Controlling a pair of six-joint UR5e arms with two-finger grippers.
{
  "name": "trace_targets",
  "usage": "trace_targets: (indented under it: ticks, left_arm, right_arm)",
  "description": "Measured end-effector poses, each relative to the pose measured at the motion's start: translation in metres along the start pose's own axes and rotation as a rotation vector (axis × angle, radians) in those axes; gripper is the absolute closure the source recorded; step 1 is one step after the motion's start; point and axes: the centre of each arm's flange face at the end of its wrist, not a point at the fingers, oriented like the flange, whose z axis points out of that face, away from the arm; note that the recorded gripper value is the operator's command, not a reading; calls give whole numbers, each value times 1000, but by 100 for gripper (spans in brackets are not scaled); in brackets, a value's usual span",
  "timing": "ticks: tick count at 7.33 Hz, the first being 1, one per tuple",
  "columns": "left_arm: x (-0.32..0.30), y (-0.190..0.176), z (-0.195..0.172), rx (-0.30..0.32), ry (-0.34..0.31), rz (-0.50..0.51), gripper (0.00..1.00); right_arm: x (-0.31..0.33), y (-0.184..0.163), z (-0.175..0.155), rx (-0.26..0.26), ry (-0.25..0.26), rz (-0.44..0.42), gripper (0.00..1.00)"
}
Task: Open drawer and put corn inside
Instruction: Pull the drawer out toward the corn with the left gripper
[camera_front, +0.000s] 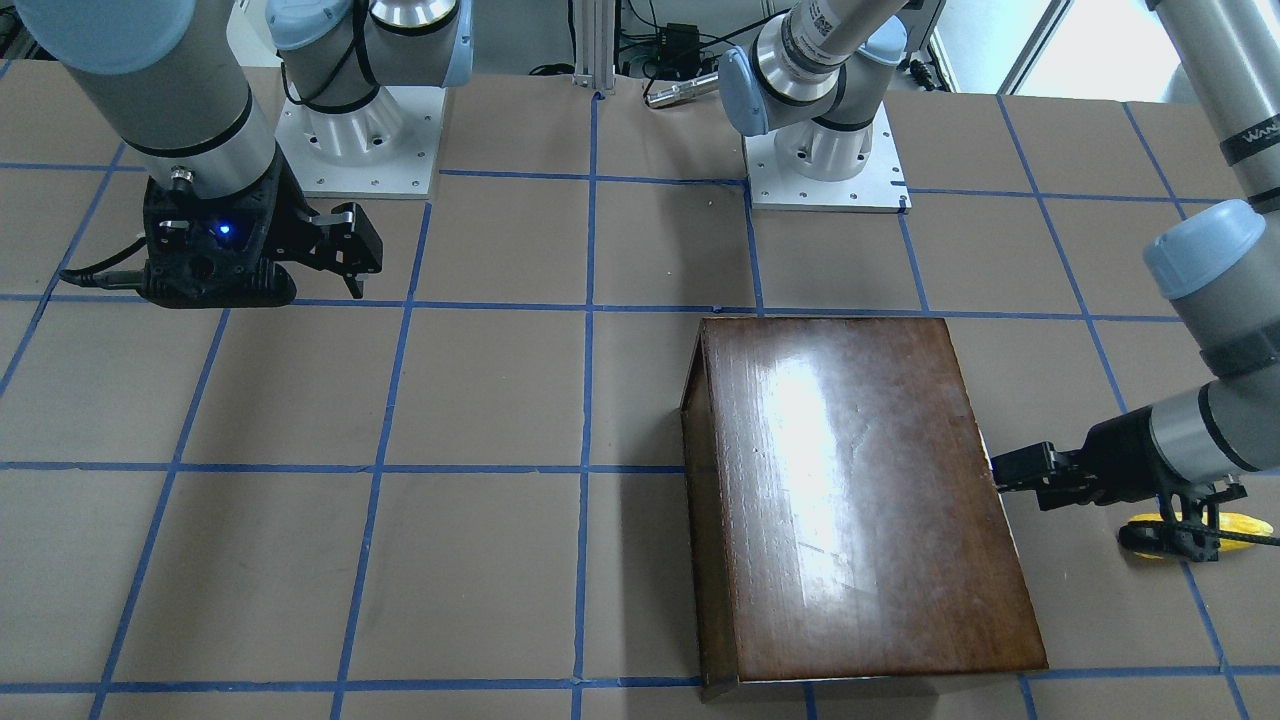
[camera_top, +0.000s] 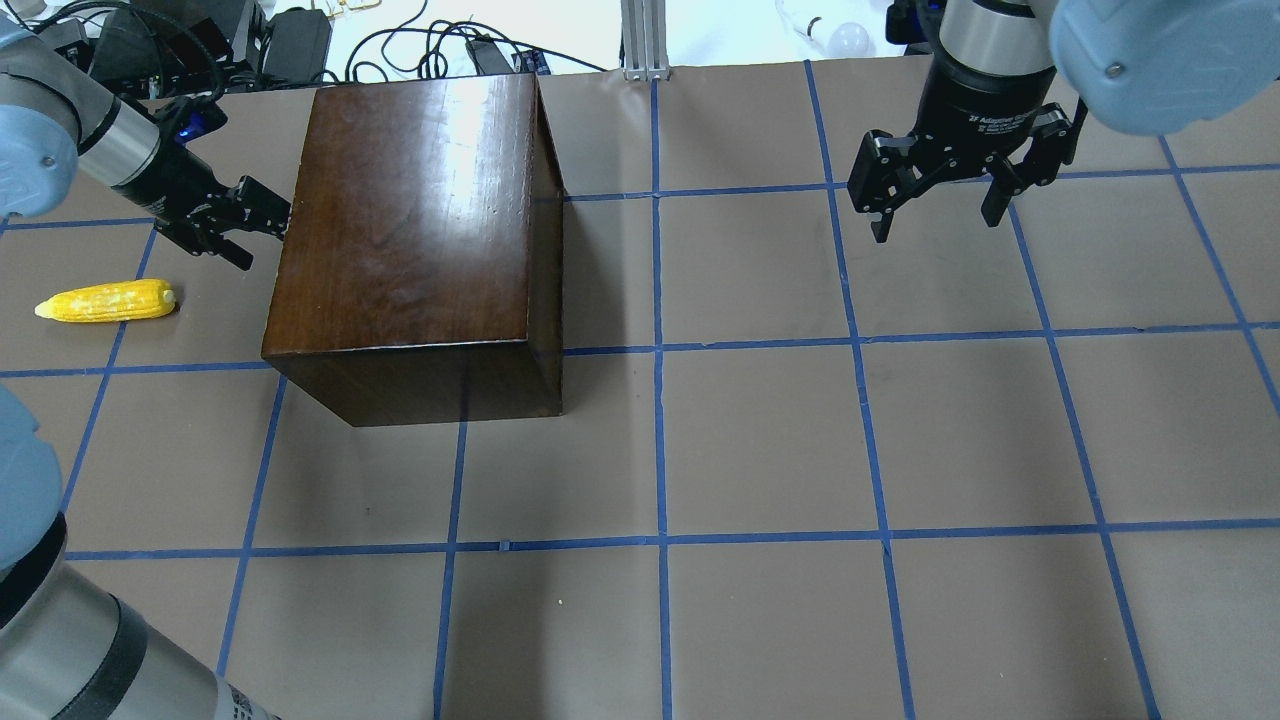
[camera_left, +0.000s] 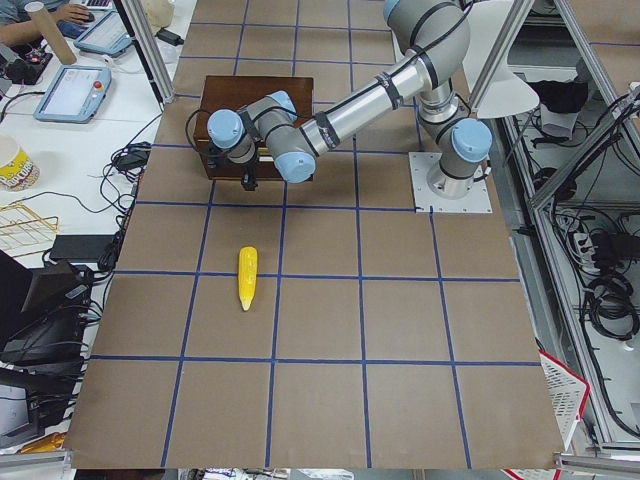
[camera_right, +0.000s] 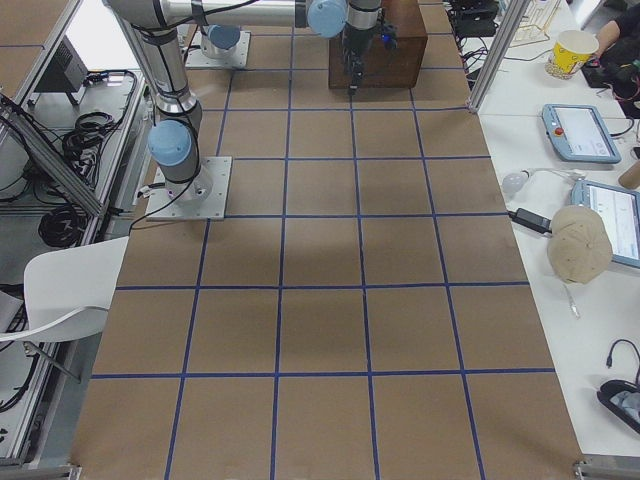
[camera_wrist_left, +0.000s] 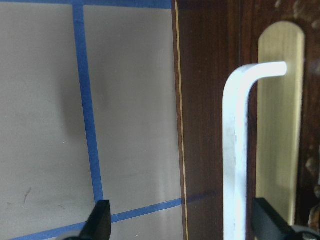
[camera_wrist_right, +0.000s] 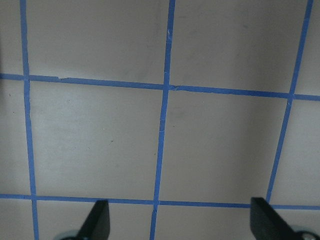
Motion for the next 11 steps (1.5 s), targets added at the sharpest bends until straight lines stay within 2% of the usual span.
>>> trace_targets:
  ticks: [6,11]
  left_arm:
    - [-3,0,8,-3,-2,-5,0]
    - [-5,-3,2,31,-34,-32,0]
  right_arm:
    - [0,0,0,1,0,0,0]
    - [-1,0,0,1,0,-1,0]
